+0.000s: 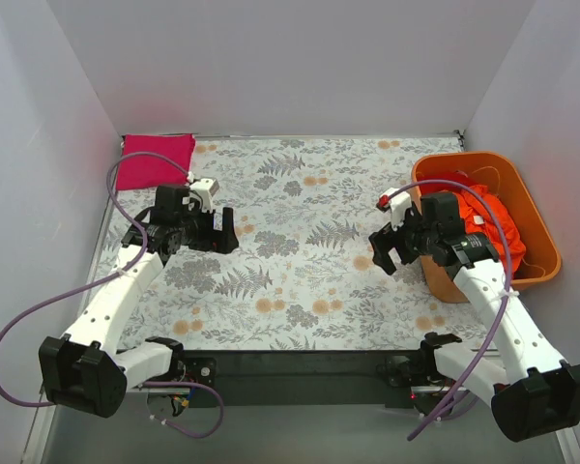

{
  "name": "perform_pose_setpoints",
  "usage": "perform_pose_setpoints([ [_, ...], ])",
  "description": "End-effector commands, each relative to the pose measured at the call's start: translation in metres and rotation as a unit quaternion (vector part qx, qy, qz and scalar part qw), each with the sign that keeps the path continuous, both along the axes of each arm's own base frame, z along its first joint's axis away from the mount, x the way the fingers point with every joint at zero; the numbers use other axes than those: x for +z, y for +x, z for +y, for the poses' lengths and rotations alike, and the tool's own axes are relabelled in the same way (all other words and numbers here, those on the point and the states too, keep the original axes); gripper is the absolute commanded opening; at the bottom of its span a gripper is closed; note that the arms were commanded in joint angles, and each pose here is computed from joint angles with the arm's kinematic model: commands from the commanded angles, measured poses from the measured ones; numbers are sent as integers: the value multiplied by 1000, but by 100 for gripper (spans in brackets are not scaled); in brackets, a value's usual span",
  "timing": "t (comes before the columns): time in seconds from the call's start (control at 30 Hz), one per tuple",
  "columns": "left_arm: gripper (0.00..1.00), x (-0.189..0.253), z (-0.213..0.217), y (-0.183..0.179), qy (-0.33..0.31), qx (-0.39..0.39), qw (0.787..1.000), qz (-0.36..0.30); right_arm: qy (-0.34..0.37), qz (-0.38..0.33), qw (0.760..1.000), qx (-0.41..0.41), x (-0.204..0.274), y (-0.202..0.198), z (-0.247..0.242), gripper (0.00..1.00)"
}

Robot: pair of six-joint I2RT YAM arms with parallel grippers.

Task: Fold and stack the t-shirts
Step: Grab the tshirt from the pile

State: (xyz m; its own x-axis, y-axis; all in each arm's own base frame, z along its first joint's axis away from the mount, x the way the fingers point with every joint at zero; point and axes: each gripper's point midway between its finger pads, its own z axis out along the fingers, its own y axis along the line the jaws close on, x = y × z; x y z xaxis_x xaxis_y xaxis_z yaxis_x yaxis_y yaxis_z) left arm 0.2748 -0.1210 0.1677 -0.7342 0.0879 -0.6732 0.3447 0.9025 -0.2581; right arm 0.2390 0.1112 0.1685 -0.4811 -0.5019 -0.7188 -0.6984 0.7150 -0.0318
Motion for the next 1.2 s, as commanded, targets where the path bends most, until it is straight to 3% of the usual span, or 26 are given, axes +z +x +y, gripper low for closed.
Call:
perform_pose_setpoints([
  [0.0,91,33,-7,16,-29,22,999,-15,52,-13,998,-29,36,15,12,98],
  [0.17,91,74,-26,31,-78,-17,997,-24,77,-108,989,-67,134,66,15,98],
  [0.27,91,87,-28,40,-87,-31,995,-29,36,-145,982,-113,162,98,-9,99],
  [0.4,91,84,-29,46,-86,-36,995,-20,22,-107,979,-170,161,125,-61,98],
  [0.6,91,82,-29,46,-88,-39,995,-19,7,-27,969,-245,136,125,-144,98],
  [0.8,91,76,-27,46,-79,-41,996,-14,-94,69,954,-275,76,94,-193,98],
  [0.9,91,71,-27,45,-80,-41,996,-10,-135,114,942,-286,44,83,-208,99],
  [1.17,91,58,-26,46,-74,-40,996,6,-145,187,923,-304,-12,91,-217,98],
])
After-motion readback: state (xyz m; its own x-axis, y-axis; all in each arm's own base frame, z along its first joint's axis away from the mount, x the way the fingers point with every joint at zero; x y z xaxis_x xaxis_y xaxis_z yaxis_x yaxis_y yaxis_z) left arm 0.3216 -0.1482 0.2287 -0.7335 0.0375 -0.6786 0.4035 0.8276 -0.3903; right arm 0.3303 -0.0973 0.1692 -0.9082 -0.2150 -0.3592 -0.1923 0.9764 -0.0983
